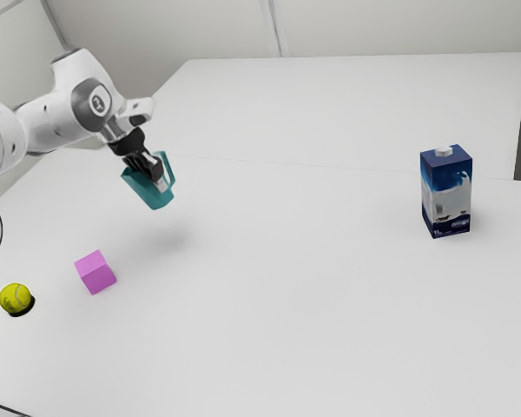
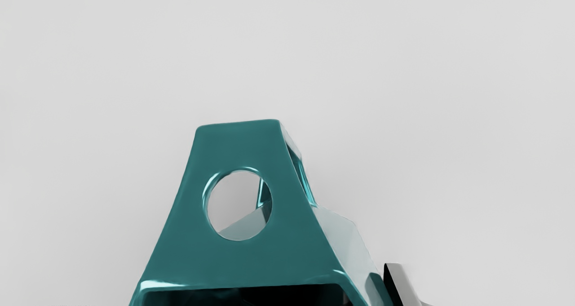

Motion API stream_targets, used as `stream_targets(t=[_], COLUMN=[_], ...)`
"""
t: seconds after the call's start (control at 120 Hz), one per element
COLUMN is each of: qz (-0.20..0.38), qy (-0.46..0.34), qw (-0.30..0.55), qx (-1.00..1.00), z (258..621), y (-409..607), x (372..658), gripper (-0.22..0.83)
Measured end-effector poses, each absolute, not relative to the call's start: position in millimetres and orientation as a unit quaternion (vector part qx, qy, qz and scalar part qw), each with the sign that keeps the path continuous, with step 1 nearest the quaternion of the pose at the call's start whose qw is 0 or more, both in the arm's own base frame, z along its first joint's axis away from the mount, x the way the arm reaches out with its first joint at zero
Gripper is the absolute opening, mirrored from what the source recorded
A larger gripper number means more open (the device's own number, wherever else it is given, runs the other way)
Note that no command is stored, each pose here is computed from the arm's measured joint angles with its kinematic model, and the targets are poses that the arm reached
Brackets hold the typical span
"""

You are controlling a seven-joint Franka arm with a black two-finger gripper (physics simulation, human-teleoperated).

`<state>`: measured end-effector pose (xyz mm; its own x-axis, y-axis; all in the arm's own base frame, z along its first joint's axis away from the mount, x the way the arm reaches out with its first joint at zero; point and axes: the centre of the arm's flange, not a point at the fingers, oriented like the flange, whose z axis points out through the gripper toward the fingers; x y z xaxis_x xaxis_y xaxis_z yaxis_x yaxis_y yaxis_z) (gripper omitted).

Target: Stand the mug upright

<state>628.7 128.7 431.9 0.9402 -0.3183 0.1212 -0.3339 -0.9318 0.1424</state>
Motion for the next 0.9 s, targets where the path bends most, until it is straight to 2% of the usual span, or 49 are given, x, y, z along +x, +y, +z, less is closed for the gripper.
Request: stream_targets(t=[0.217,0.383,0.692,0.8,0.9], qz=[0.029,0.027,0.002,-0.003,-0.010], qy=[-0.191,-0.198,-0.160,-0.145,-0.133], qw=[0.001,-0.010,-0.006,-0.003,0.000], qx=[0.981,0.980,0.987,0.989,0.991], z=[403,391,348,341,330], y=[101,54,24,22,19], x=[647,656,660,660,661], gripper=[-0.16,-0.16,-0.16,-0.03,0.16])
